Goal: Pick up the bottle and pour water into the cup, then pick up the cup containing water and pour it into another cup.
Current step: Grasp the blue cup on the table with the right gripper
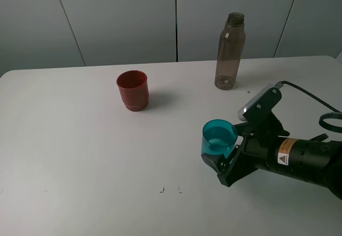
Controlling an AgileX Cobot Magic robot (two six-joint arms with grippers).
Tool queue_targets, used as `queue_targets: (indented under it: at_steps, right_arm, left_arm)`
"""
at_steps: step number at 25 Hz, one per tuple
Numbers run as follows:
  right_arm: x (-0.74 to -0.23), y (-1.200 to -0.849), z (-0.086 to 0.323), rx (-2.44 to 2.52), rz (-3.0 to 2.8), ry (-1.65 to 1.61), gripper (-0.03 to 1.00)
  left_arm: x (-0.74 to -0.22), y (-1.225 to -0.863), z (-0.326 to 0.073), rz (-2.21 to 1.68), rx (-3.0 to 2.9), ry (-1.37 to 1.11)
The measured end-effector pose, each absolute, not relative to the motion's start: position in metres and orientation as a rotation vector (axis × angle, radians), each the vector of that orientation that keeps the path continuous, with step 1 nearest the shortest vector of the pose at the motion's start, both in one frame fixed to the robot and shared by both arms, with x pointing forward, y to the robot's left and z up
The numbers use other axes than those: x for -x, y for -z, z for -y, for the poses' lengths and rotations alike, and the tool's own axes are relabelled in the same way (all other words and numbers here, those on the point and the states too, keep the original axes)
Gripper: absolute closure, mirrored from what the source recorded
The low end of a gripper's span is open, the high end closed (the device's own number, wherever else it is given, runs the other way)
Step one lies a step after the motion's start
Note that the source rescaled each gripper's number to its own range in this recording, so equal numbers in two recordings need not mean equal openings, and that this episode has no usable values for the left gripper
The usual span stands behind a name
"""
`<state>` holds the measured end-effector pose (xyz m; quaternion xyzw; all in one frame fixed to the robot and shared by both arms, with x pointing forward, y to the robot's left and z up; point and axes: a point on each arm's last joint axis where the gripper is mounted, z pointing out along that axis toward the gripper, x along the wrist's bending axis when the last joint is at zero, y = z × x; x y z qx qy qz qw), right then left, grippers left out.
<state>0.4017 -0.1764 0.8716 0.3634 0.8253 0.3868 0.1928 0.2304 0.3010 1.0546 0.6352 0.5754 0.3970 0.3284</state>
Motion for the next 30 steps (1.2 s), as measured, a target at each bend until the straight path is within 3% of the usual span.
queue_targets:
  at_steps: [30]
  right_arm:
    - [-0.4015,-0.8718,0.1758,-1.059,-2.308,-1.107,-0.03]
  left_arm:
    - [-0.2304,-1.0546,-0.3010,-1.506,-1.663,-1.039]
